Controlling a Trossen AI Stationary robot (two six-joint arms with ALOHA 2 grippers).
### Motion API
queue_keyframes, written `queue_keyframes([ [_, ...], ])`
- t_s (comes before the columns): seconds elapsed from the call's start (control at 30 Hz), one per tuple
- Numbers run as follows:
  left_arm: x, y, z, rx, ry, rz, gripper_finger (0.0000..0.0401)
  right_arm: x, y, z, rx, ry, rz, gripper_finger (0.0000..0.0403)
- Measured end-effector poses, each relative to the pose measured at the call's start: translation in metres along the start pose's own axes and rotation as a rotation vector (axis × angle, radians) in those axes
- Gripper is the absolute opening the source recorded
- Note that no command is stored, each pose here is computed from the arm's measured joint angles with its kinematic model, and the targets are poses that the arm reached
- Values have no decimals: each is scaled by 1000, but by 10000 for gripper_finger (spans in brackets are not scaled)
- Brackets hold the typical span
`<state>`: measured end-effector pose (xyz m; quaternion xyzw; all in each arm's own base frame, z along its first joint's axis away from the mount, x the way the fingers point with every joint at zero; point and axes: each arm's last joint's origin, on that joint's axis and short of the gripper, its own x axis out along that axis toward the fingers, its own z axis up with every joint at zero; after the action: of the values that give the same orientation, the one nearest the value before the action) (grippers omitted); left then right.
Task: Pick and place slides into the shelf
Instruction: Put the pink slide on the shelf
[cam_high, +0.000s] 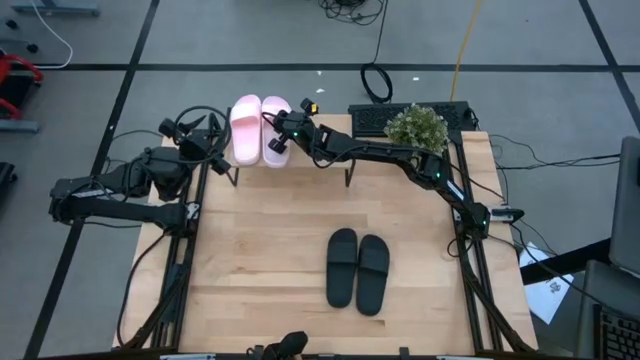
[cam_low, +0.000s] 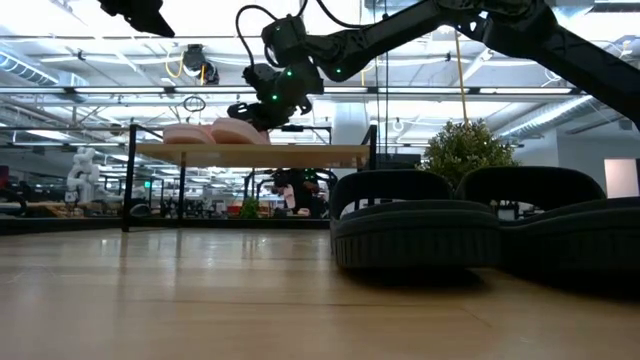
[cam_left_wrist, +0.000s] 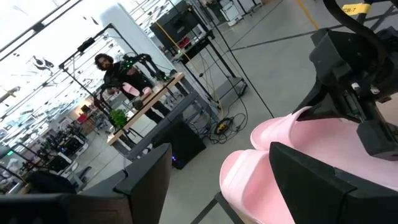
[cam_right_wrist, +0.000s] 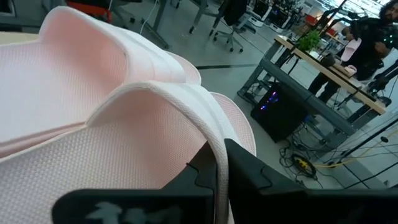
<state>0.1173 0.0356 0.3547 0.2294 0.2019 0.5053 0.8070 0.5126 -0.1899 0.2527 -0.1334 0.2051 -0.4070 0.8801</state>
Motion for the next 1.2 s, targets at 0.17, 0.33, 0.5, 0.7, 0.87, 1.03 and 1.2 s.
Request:
queue_keyframes([
  [0.17,0,0,0,-1,-3,-5,274,0,1,1,14,-13,36,21],
  [0.33,0,0,0,-1,-4,-8,274,0,1,0,12,-14,53,23],
  [0.5,0,0,0,-1,-4,-8,274,0,3,1,12,-30,115,24],
  [0.7,0,0,0,-1,-5,-11,274,0,4,1,12,-34,128,25],
  [0.87,0,0,0,-1,-5,-11,274,0,4,1,12,-35,129,40],
  [1.03,0,0,0,-1,-5,-11,273,0,4,2,16,-43,132,91],
  [1.2,0,0,0,-5,-5,-11,274,-1,3,5,34,-75,129,139],
])
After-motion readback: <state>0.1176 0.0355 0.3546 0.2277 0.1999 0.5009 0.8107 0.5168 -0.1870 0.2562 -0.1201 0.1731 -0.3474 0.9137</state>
